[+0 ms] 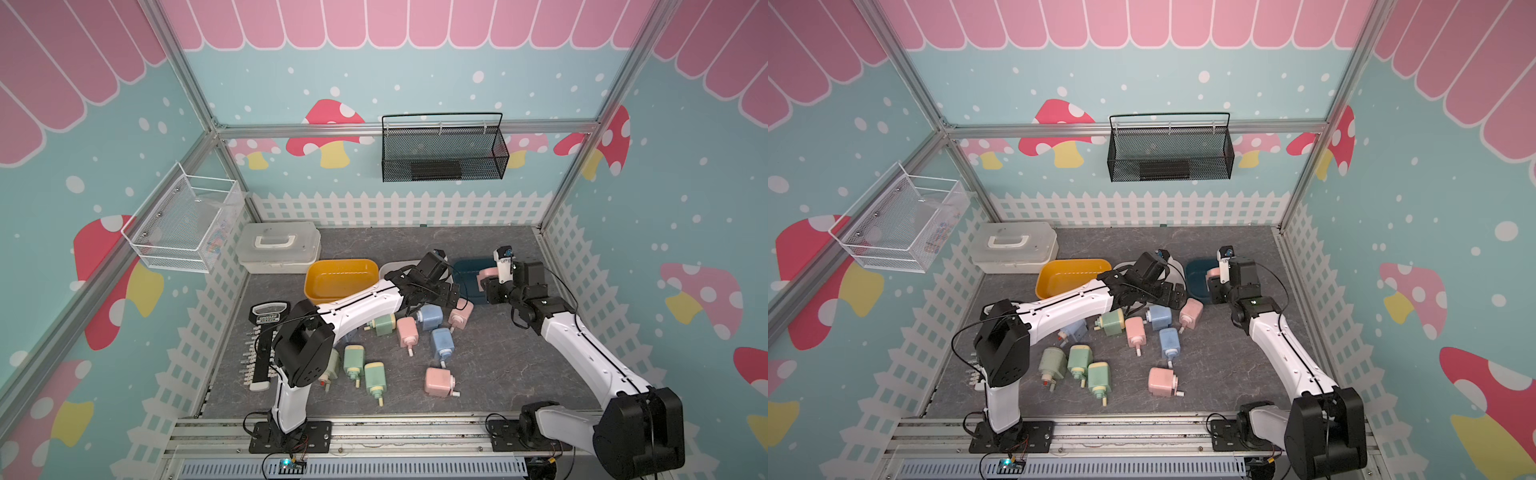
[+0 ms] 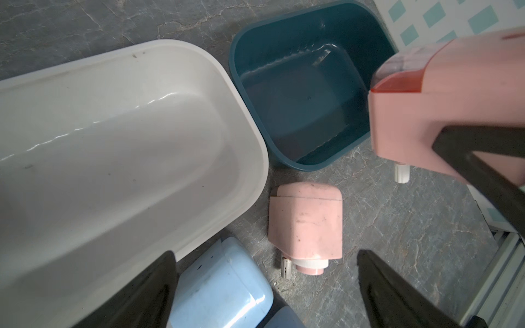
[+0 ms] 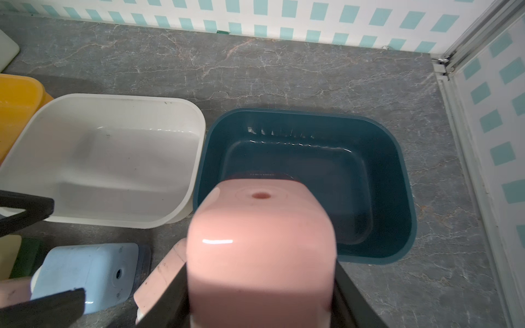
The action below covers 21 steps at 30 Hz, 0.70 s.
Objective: Place the pencil sharpeners by color into the storage box
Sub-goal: Pick up the pencil sharpener from the center of the board, then place the pencil sharpener in the storage box.
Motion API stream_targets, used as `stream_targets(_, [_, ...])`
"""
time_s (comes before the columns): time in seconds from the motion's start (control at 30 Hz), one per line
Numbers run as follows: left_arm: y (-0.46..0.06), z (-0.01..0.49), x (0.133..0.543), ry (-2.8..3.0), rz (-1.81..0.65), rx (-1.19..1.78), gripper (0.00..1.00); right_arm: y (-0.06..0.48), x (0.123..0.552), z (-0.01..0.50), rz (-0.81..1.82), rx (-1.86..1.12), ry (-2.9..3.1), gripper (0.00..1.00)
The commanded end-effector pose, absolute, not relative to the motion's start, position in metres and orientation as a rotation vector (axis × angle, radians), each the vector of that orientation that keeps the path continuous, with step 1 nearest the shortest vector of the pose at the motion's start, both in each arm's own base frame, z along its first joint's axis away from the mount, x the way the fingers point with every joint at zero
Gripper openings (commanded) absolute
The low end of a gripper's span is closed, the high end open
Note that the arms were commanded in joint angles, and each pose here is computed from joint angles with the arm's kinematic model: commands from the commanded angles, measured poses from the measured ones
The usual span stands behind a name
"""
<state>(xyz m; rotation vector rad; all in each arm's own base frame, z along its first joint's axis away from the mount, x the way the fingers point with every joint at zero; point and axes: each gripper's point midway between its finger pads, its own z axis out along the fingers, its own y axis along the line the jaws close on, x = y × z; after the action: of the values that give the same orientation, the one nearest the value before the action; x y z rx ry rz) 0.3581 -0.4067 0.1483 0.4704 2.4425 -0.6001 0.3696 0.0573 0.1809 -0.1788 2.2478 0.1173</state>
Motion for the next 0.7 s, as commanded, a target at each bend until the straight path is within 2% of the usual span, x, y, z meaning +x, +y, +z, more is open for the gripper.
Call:
stream_targets(0.0, [-0.416, 0.141, 0.361, 2.465, -0.558, 0.46, 0.99, 0.053, 0.383, 0.199, 0.153, -0.203, 2.234, 0.0])
stream_targets(0.4, [-0.438, 0.133, 0.398, 2.435, -0.452, 0.422, 0.99, -0.011, 0.418, 0.178, -0.082, -0.127, 2.435, 0.0])
stream_targets(0.67, [-0.449, 0.114, 0.416, 2.45, -0.391, 0.443, 0.99, -0.021, 0.436, 0.148, -0.053, -0.159, 2.548, 0.0])
